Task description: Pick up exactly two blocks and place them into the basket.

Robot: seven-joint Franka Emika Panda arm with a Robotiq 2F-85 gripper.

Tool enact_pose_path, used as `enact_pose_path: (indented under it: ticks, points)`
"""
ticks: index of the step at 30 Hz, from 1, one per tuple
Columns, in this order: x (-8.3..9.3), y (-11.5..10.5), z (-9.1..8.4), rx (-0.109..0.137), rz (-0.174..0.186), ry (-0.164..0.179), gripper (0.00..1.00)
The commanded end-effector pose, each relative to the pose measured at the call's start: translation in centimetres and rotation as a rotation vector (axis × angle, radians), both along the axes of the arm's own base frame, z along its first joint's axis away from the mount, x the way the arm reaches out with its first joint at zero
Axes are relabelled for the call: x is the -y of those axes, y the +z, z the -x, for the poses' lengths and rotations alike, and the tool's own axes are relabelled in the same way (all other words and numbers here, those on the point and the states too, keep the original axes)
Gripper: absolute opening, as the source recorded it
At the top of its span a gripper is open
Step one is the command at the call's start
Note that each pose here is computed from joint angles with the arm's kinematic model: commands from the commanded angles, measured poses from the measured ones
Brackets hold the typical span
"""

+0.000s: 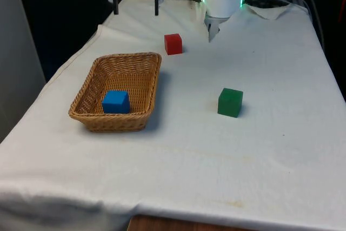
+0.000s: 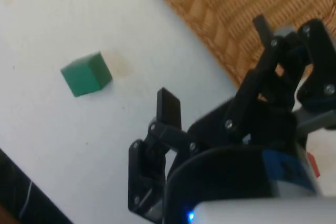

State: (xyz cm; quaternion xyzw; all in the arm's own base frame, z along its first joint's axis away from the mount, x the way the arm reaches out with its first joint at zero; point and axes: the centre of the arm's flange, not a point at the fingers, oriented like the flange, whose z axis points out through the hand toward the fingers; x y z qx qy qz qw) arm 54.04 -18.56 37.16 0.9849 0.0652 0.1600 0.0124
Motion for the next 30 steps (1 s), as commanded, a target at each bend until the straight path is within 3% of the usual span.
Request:
enact_pose_path:
  ticks: [1,6,7,15,16,17,25,26,27,30]
  points:
    - [-0.2,0.2,0.5,-0.004,0.008,-0.004,1.0]
    - [-1.1,1.0,1.6,0.005,-0.013,0.014,1.0]
    - [-1.3,1.0,2.0,0.0,-0.001,0.012,1.0]
    - [-3.6,1.1,4.2,-0.004,-0.01,0.044,1.0]
    - [-3.5,1.3,4.2,-0.006,-0.025,0.048,1.0]
    - [-3.9,0.9,4.5,-0.006,-0.009,0.049,1.0]
    - [-5.6,-1.2,6.6,-0.02,0.005,0.089,1.0]
    - [-5.7,-1.1,6.6,-0.019,-0.013,0.093,1.0]
    - [-5.7,-1.4,6.8,-0.021,0.008,0.095,1.0]
    - [-6.0,-2.0,7.4,-0.032,0.022,0.118,1.0]
